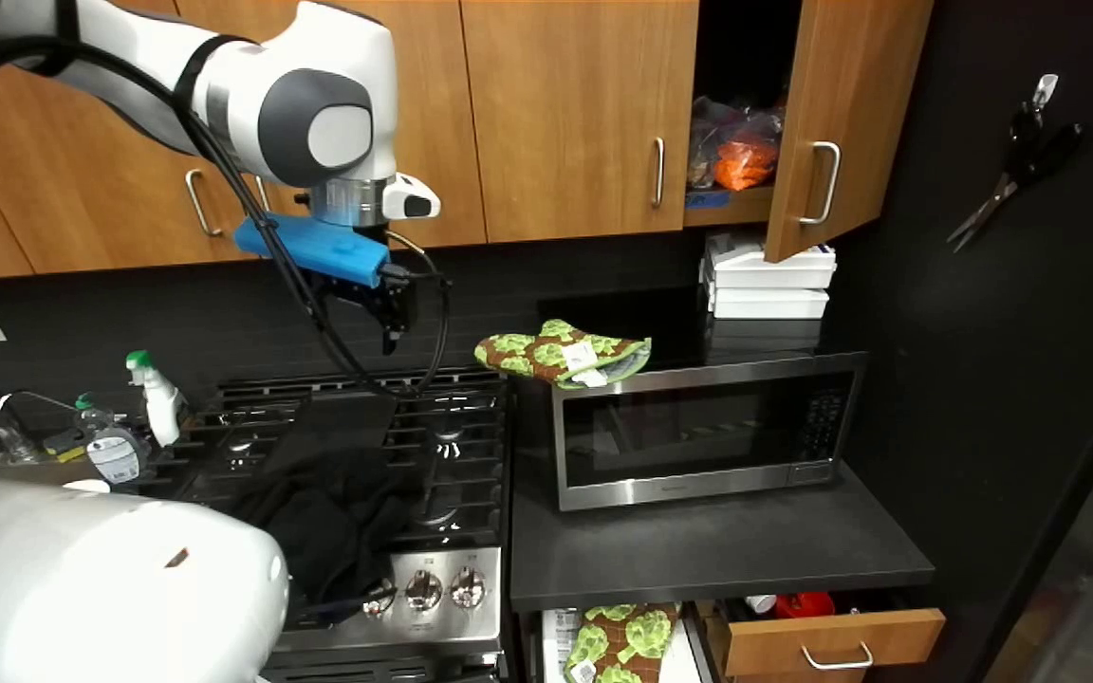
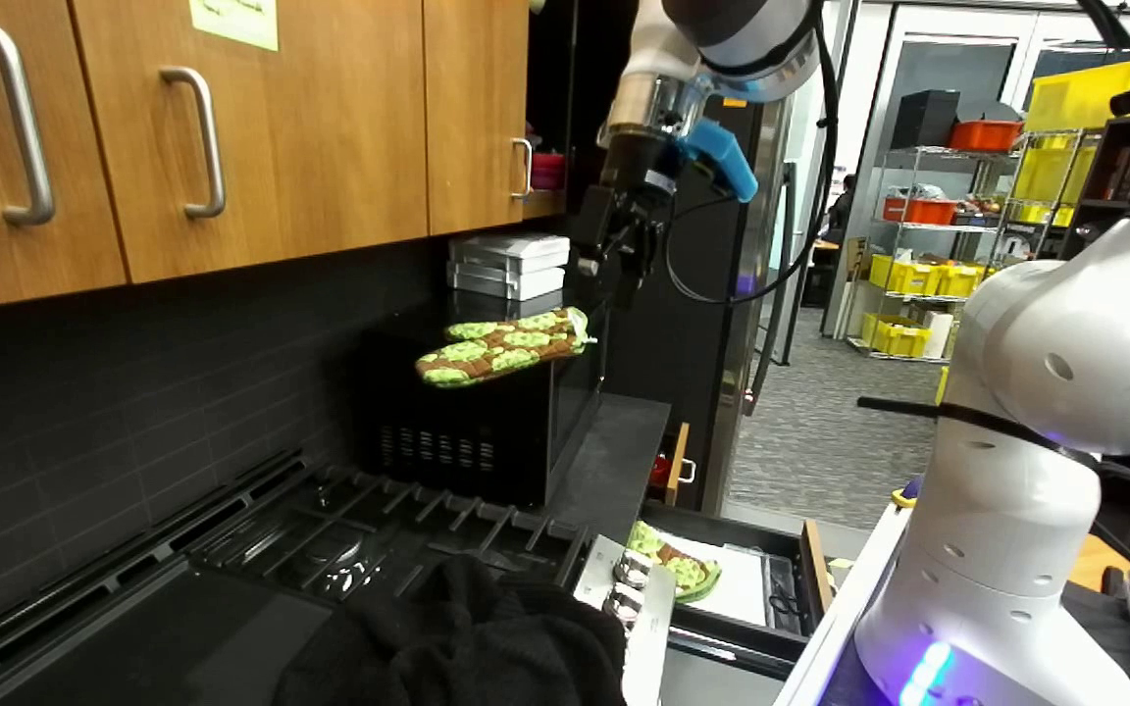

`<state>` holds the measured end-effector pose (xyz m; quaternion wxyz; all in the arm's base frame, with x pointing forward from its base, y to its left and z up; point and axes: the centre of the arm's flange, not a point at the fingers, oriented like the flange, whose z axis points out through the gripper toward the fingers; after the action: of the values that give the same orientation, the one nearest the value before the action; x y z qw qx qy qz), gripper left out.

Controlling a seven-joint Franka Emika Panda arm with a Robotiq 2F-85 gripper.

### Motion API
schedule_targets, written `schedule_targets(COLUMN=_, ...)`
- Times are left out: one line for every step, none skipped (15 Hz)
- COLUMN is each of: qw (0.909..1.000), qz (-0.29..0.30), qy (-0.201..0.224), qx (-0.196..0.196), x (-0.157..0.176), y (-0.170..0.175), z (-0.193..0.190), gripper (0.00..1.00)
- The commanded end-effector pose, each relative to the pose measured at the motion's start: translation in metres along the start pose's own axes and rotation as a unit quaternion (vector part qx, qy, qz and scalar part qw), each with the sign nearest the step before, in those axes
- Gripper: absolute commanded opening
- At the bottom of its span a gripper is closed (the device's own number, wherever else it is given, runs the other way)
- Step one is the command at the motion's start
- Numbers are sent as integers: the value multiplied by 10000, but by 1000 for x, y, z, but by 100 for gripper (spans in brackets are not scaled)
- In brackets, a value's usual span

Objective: Close the top drawer to the left

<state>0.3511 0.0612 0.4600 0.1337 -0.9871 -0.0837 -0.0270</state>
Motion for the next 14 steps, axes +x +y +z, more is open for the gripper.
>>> schedule_targets(qw=10000, qz=0, qy=0, qx=0, x=0, y=0, z=0, gripper=100)
schedule_targets(qw=10000, qz=0, qy=0, qx=0, x=0, y=0, z=0, gripper=100)
schedule_targets(qw=10000, qz=0, qy=0, qx=0, x=0, y=0, z=0, gripper=100)
schedule_targets(qw=10000, qz=0, qy=0, qx=0, x=0, y=0, z=0, gripper=100)
schedule_targets(qw=10000, qz=0, qy=0, qx=0, x=0, y=0, z=0, gripper=100)
schedule_targets(qw=10000, qz=14, qy=2, qx=3, x=4, y=-1, z=-3, gripper=100)
schedule_targets(qw=10000, qz=54, qy=19, qx=-32, x=8, y=-2, z=-5, gripper=100)
schedule_targets(qw=9999, qz=108, qy=78, qx=-90, x=12, y=-2, z=-7, gripper=100)
schedule_targets(qw=9997, qz=175, qy=123, qx=-89, x=15, y=-1, z=-8, gripper=100)
schedule_targets(qw=9993, qz=301, qy=160, qx=-143, x=19, y=2, z=-9, gripper=100)
schedule_targets(qw=9989, qz=390, qy=217, qx=-149, x=20, y=4, z=-10, gripper=100)
schedule_targets(qw=9983, qz=491, qy=274, qx=-131, x=21, y=7, z=-11, gripper=100)
schedule_targets(qw=9978, qz=568, qy=316, qx=-130, x=22, y=9, z=-12, gripper=100)
schedule_targets(qw=9956, qz=810, qy=416, qx=-241, x=23, y=18, z=-11, gripper=100)
